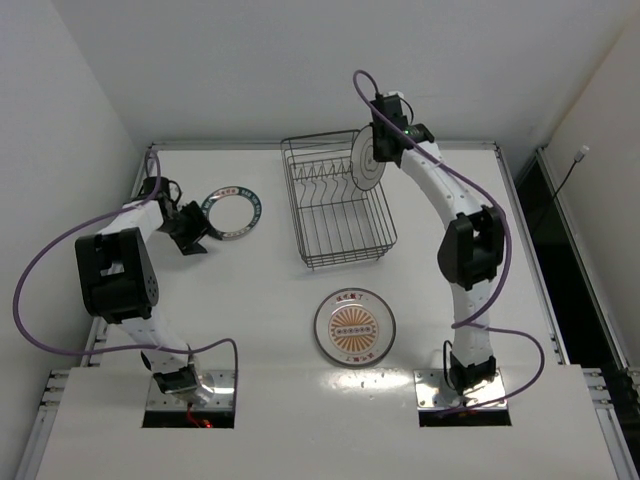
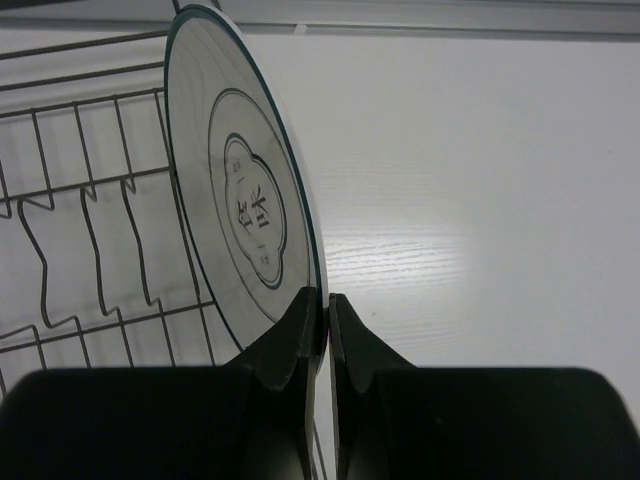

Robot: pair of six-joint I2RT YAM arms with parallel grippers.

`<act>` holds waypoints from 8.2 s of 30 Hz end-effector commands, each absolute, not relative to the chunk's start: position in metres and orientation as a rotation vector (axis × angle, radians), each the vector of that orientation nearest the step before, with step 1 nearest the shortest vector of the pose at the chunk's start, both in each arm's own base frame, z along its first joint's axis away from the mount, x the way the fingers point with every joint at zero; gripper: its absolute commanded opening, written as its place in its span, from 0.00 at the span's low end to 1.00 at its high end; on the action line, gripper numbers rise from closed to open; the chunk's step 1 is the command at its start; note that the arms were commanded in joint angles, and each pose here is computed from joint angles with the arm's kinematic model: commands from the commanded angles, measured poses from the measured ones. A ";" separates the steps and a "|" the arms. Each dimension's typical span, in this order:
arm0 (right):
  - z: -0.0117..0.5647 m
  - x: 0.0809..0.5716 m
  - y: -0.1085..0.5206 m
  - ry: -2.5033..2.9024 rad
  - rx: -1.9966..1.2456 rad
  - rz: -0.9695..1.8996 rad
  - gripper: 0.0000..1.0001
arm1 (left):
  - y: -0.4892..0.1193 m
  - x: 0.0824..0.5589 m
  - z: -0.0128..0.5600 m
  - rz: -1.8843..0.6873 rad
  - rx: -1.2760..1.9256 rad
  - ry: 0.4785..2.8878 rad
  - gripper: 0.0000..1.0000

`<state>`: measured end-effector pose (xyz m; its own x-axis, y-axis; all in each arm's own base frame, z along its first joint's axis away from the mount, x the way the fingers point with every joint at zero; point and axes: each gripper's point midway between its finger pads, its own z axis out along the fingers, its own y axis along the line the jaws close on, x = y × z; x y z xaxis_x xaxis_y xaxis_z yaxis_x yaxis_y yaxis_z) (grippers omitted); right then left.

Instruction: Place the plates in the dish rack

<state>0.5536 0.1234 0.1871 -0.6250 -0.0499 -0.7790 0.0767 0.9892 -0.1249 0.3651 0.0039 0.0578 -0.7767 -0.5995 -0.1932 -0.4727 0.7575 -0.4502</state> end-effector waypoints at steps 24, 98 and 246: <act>0.188 0.499 0.180 2.297 -0.046 -0.216 0.67 | 0.007 0.393 0.050 -0.601 -0.849 2.579 0.51; 0.220 0.471 0.308 2.128 -0.085 1.595 0.42 | -0.183 0.411 0.222 -1.738 -0.434 1.956 0.00; -0.049 0.163 0.140 2.925 0.142 1.169 0.35 | -0.070 0.396 0.100 -1.254 -0.705 2.356 0.58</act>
